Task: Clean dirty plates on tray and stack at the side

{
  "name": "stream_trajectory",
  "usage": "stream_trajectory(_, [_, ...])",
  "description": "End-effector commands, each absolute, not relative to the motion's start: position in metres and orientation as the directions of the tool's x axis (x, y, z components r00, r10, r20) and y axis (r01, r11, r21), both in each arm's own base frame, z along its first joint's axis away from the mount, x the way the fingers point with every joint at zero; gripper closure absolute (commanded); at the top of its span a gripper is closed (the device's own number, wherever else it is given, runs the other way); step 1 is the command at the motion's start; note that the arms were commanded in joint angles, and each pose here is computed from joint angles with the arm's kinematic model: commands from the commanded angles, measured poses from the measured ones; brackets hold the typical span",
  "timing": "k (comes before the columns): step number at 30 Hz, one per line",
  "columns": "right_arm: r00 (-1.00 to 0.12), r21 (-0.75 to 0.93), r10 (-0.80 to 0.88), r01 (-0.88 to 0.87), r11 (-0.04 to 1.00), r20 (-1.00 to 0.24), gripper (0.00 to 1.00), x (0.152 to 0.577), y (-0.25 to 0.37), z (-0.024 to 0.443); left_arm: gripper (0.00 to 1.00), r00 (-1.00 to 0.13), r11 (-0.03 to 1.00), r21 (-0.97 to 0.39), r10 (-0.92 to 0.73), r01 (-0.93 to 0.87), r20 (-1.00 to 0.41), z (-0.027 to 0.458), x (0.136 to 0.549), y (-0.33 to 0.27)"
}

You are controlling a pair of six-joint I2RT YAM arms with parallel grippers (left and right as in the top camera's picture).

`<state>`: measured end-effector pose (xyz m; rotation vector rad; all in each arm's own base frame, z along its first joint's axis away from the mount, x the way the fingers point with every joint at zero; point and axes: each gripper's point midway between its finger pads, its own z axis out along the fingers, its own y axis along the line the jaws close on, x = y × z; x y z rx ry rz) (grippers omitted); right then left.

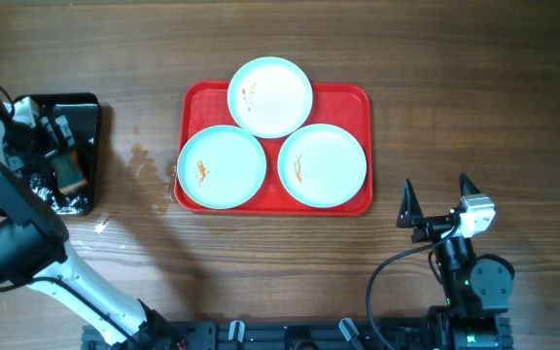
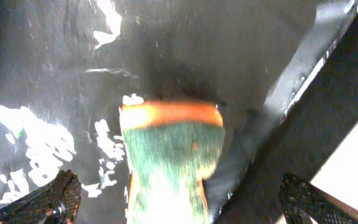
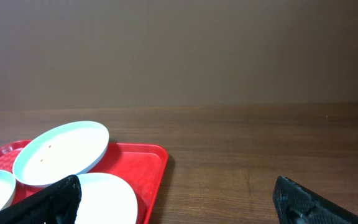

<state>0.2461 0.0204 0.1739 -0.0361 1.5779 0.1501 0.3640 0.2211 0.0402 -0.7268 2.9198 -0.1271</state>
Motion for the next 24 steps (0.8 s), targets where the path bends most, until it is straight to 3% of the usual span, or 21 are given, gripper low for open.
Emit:
stream_trajectory(1, [-0.001, 0.054, 0.054, -0.099, 0.994, -0.999, 0.00, 0.246, 0.017, 0.176, 0.00, -0.863, 0.861, -0.112, -0.503, -0.496, -0.045, 0.045, 0.350, 0.212])
stream_trajectory(5, [-0.001, 0.054, 0.054, -0.099, 0.994, -0.999, 0.00, 0.246, 0.017, 0.176, 0.00, -0.839, 0.833, -0.114, -0.543, -0.542, 0.025, 0.028, 0.336, 0.203])
stream_trajectory(10, [-0.001, 0.054, 0.054, -0.099, 0.994, -0.999, 0.00, 0.246, 0.017, 0.176, 0.07, -0.840, 0.837, -0.112, -0.542, -0.536, -0.035, 0.021, 0.347, 0.211])
stream_trajectory(11, [-0.001, 0.054, 0.054, -0.099, 0.994, -0.999, 0.00, 0.246, 0.017, 0.176, 0.16, -0.839, 0.838, -0.112, -0.542, -0.534, -0.052, 0.022, 0.350, 0.213])
stream_trajectory(12, [-0.001, 0.054, 0.054, -0.099, 0.994, -0.999, 0.00, 0.246, 0.017, 0.176, 0.39, -0.838, 0.839, -0.111, -0.541, -0.532, -0.071, 0.022, 0.354, 0.216])
stream_trajectory(13, [-0.001, 0.054, 0.054, -0.099, 0.994, -0.999, 0.00, 0.246, 0.017, 0.176, 0.52, -0.838, 0.841, -0.110, -0.539, -0.530, -0.084, 0.021, 0.357, 0.218])
stream_trajectory(18, [-0.001, 0.054, 0.054, -0.099, 0.994, -0.999, 0.00, 0.246, 0.017, 0.176, 0.53, -0.843, 0.847, -0.088, -0.531, -0.524, -0.084, 0.017, 0.356, 0.221])
stream_trajectory(24, [-0.001, 0.054, 0.054, -0.099, 0.994, -0.999, 0.00, 0.246, 0.017, 0.176, 0.48, -0.844, 0.846, -0.089, -0.531, -0.525, -0.067, 0.014, 0.352, 0.219])
